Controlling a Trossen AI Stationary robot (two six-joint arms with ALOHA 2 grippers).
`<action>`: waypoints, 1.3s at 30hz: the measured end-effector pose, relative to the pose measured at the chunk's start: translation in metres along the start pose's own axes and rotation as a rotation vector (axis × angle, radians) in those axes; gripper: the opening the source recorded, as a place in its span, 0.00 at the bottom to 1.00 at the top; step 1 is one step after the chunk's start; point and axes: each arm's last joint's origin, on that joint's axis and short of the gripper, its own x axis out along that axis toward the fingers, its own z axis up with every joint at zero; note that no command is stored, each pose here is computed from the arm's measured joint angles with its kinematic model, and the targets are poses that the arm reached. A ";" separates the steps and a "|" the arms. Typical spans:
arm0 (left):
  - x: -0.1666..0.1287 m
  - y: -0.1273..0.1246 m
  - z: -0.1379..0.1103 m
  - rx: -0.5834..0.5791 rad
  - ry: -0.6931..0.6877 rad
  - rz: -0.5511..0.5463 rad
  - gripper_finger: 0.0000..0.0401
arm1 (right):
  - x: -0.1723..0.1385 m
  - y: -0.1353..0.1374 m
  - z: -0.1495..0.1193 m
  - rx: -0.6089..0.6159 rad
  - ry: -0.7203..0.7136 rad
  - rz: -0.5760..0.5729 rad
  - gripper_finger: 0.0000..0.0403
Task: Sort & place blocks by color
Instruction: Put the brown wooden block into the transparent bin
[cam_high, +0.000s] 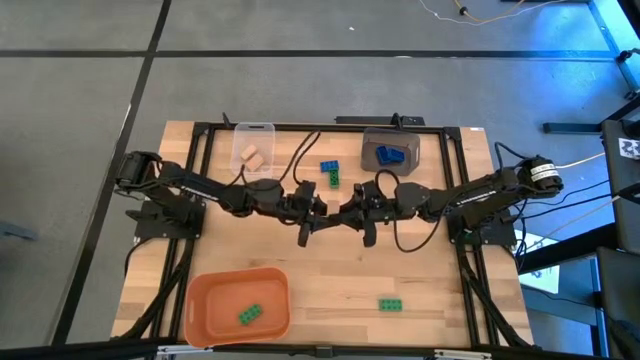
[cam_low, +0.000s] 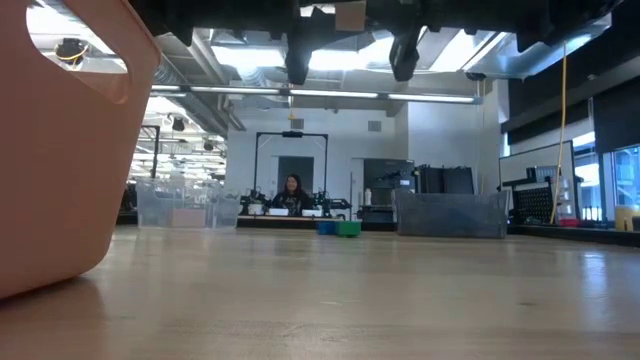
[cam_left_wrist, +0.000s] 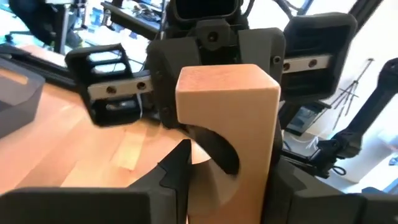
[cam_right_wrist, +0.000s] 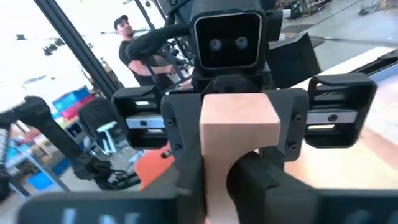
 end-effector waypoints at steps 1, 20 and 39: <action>0.000 0.000 0.000 -0.003 0.001 -0.003 0.28 | 0.000 -0.001 0.001 0.019 0.001 0.003 0.23; -0.088 -0.002 0.057 0.153 0.067 0.328 0.28 | -0.065 -0.026 0.052 -0.056 0.112 -0.323 0.91; -0.199 0.148 0.055 -0.325 0.428 1.128 0.28 | -0.076 -0.029 0.054 -0.023 0.094 -0.452 0.91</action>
